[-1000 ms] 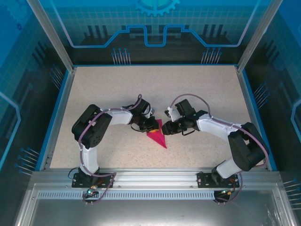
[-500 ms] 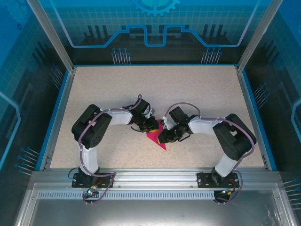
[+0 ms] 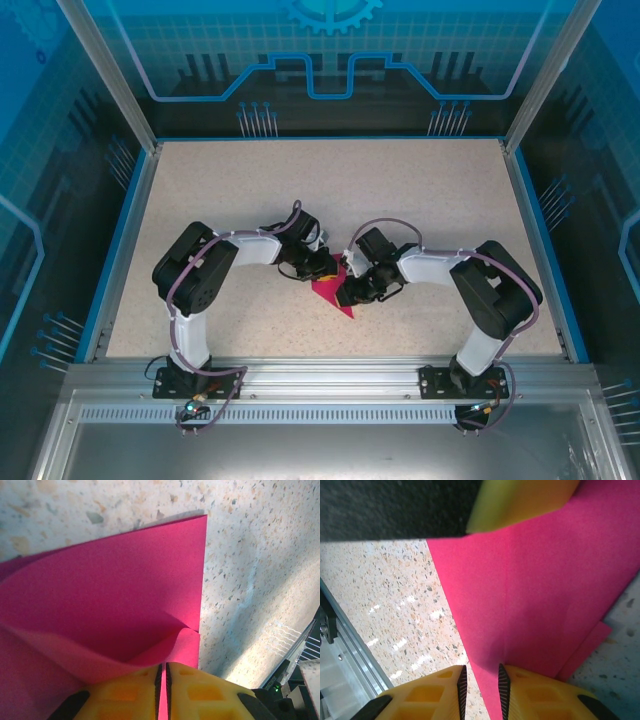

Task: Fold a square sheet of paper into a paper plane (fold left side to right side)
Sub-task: Fourth fold the wing at the center of the table.

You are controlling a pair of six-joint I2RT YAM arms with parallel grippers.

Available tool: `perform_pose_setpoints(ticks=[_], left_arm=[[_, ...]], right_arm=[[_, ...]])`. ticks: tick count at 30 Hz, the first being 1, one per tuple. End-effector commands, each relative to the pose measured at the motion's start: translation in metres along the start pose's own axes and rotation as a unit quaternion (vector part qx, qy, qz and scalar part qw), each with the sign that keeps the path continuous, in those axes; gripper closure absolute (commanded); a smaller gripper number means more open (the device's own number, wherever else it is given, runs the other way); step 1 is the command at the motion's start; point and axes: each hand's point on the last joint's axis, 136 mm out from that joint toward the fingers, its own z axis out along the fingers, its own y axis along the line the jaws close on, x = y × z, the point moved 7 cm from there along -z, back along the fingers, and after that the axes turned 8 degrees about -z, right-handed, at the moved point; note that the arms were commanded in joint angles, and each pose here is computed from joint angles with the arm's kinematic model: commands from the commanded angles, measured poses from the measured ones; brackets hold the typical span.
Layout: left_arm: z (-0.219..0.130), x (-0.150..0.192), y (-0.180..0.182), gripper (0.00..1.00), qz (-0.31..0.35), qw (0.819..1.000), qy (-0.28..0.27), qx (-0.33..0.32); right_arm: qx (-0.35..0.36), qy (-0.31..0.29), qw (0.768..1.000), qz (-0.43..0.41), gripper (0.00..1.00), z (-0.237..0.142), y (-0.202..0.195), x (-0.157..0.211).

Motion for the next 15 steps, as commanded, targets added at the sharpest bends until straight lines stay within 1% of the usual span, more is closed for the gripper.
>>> perform_pose_setpoints(ticks=[1, 10, 15], left_arm=[[0.012, 0.006, 0.037, 0.85, -0.022, 0.997, 0.004, -0.078], [0.012, 0.006, 0.039, 0.86, -0.024, 0.996, 0.004, -0.080], [0.012, 0.006, 0.040, 0.86, -0.026, 0.996, 0.005, -0.081]], right_arm=[[0.021, 0.067, 0.997, 0.024, 0.74, 0.005, -0.002, 0.026], [0.044, 0.113, 0.992, 0.036, 0.75, 0.004, -0.003, 0.053], [0.055, 0.124, 0.990, 0.042, 0.78, 0.001, -0.006, 0.064]])
